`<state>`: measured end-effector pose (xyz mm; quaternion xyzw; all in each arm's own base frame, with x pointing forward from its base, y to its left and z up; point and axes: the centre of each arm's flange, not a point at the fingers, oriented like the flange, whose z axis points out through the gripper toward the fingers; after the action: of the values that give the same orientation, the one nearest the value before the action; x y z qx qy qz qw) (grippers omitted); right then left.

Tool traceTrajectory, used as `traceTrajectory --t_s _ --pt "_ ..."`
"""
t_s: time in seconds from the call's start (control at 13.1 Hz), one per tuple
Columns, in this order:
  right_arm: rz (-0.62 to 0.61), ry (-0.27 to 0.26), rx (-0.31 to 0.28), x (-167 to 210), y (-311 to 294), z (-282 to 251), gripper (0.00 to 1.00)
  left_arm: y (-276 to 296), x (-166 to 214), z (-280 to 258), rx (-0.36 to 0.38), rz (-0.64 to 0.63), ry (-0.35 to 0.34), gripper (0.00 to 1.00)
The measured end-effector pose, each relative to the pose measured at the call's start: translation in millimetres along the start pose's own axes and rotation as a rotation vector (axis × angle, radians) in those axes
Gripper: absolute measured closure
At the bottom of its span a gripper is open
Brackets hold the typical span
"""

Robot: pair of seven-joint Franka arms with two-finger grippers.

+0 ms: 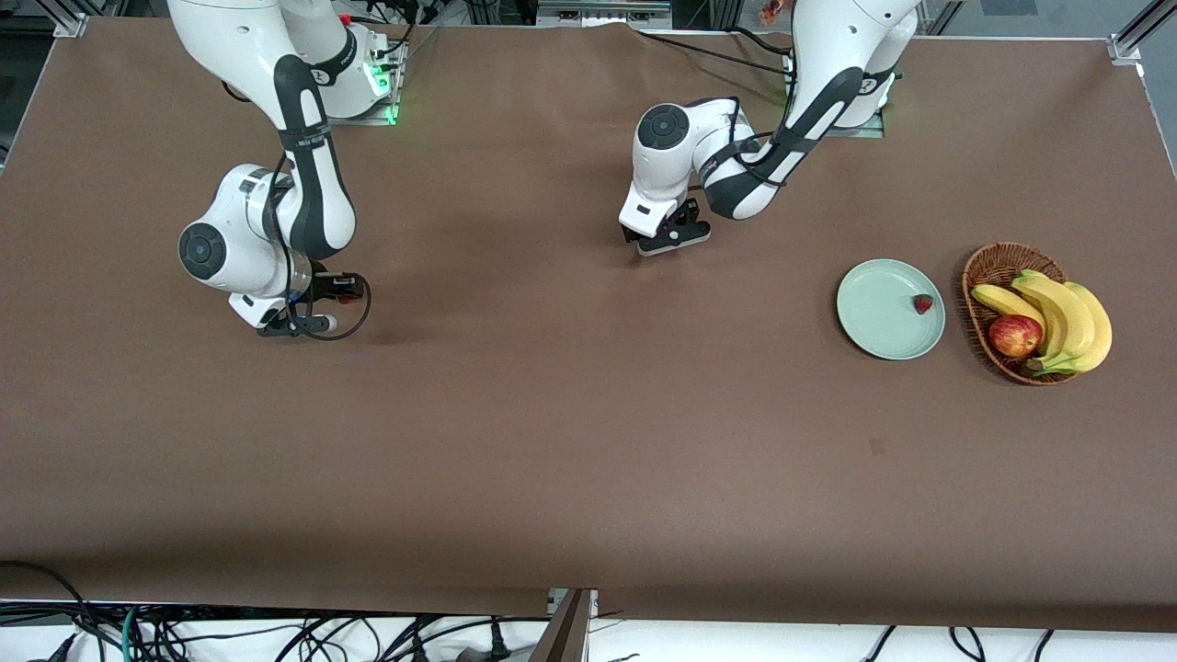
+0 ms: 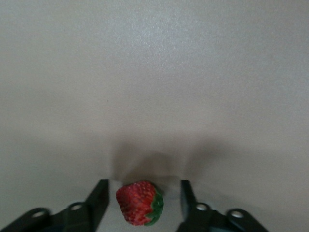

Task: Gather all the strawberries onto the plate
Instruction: 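Carry the strawberry to the plate while the right gripper grasps the last strawberry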

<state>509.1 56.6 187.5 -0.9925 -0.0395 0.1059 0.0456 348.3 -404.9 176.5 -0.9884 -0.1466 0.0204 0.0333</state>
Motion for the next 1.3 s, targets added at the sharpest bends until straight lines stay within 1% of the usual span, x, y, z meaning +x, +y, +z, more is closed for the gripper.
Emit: traceTrajectory --t_s 0.08,0.15,0.23,0.38,0.53,0.76,0.92,1.07,1.3 --pt "0.000 0.000 0.000 0 0 0 0.54 0 1 0 -0.001 -0.003 0.001 0.50" --pt "0.000 0.000 0.000 0 0 0 0.60 0 3 -2 -0.001 -0.006 0.002 0.61" --pt "0.000 0.003 0.001 0 0 -1 0.70 0 6 -4 -0.001 -0.010 0.007 0.63" --pt "0.000 0.005 0.002 1 0 -2 0.70 -1 20 -13 -0.005 -0.034 0.019 0.64" --pt "0.005 0.021 0.013 8 -8 -10 0.70 -8 46 -35 -0.009 -0.070 0.038 0.64" --pt "0.051 0.030 0.053 31 -45 -41 0.70 -34 106 -82 -0.001 -0.099 0.044 0.64" --pt "0.099 0.054 0.076 47 -92 -60 0.70 -59 150 -116 -0.010 -0.106 0.028 0.64" --pt "0.167 0.072 0.099 58 -157 -68 0.70 -85 189 -139 -0.012 -0.097 0.005 0.64" --pt "0.289 0.088 0.131 69 -257 -69 0.70 -125 236 -143 -0.006 -0.024 -0.087 0.64"
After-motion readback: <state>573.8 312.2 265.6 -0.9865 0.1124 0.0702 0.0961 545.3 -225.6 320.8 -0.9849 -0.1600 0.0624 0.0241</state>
